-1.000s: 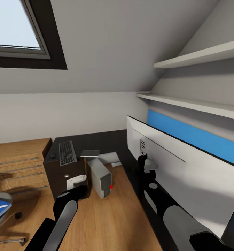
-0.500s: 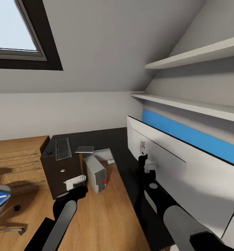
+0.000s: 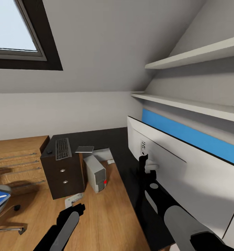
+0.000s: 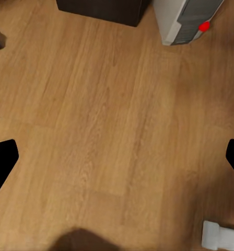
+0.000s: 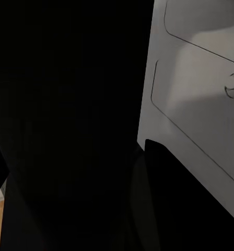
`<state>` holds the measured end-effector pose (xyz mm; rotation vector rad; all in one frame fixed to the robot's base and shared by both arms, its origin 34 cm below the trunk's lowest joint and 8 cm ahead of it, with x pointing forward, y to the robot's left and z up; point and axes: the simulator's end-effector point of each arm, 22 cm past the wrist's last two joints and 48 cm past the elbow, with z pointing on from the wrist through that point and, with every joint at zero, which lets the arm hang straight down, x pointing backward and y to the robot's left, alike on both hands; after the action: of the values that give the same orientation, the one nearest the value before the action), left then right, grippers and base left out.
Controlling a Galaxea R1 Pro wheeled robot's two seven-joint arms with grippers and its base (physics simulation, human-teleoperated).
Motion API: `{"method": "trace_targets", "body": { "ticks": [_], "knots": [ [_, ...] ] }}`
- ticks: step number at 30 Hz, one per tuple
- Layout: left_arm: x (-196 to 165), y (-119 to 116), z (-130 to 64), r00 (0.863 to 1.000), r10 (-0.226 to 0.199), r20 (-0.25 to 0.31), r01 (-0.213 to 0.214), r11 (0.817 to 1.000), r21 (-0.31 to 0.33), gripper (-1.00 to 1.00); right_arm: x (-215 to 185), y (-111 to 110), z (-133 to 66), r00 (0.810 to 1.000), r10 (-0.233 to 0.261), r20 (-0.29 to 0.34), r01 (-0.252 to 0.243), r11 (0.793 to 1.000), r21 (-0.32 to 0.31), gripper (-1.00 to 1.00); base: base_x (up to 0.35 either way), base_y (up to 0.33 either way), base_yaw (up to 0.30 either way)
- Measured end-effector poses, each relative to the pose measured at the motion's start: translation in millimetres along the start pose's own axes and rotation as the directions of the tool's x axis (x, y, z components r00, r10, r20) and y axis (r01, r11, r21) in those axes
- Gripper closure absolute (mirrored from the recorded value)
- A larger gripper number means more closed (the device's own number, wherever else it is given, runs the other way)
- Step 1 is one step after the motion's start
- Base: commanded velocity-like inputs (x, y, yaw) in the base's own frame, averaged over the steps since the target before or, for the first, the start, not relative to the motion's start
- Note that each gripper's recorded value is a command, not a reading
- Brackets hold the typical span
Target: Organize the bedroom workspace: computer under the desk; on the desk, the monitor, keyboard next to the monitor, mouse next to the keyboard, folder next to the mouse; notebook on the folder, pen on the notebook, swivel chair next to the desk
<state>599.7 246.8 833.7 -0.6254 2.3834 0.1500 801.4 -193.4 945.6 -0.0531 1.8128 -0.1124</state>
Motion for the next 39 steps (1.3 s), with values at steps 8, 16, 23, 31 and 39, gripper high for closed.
{"method": "trace_targets", "body": {
  "ticks": [8, 16, 23, 31, 39],
  "knots": [
    [1, 6, 4.3, 1.000, 0.006, -0.002, -0.006, 1.000, -0.006, -1.00, 1, 0, 0.0, 1.000, -0.001, -0.001, 0.001, 1.000, 0.000, 1.00, 0.000, 0.000, 0.000],
    [11, 17, 12.7, 1.000, 0.021, -0.022, -0.022, 0.999, -0.036, -1.00, 1, 1, -0.2, 1.000, 0.000, -0.003, 0.000, 1.000, -0.001, 1.00, 0.000, -0.094, 0.089],
    [0, 26, 18.8, 0.996, -0.073, 0.058, 0.076, 0.996, -0.053, -1.00, 1, 0, -0.1, 1.000, 0.001, -0.002, -0.001, 1.000, -0.001, 1.00, 0.000, -0.283, 0.259],
    [8, 31, 24.9, 0.995, -0.078, 0.061, 0.082, 0.994, -0.072, -1.00, 1, 0, 0.0, 1.000, -0.002, -0.001, 0.002, 1.000, -0.001, 1.00, 0.000, -0.045, 0.276],
    [11, 32, 25.8, 0.995, -0.079, 0.059, 0.083, 0.994, -0.076, -1.00, 0, 0, -0.1, 1.000, -0.001, 0.000, 0.001, 1.000, -0.001, 1.00, 0.000, -0.061, 0.161]
  ]
}}
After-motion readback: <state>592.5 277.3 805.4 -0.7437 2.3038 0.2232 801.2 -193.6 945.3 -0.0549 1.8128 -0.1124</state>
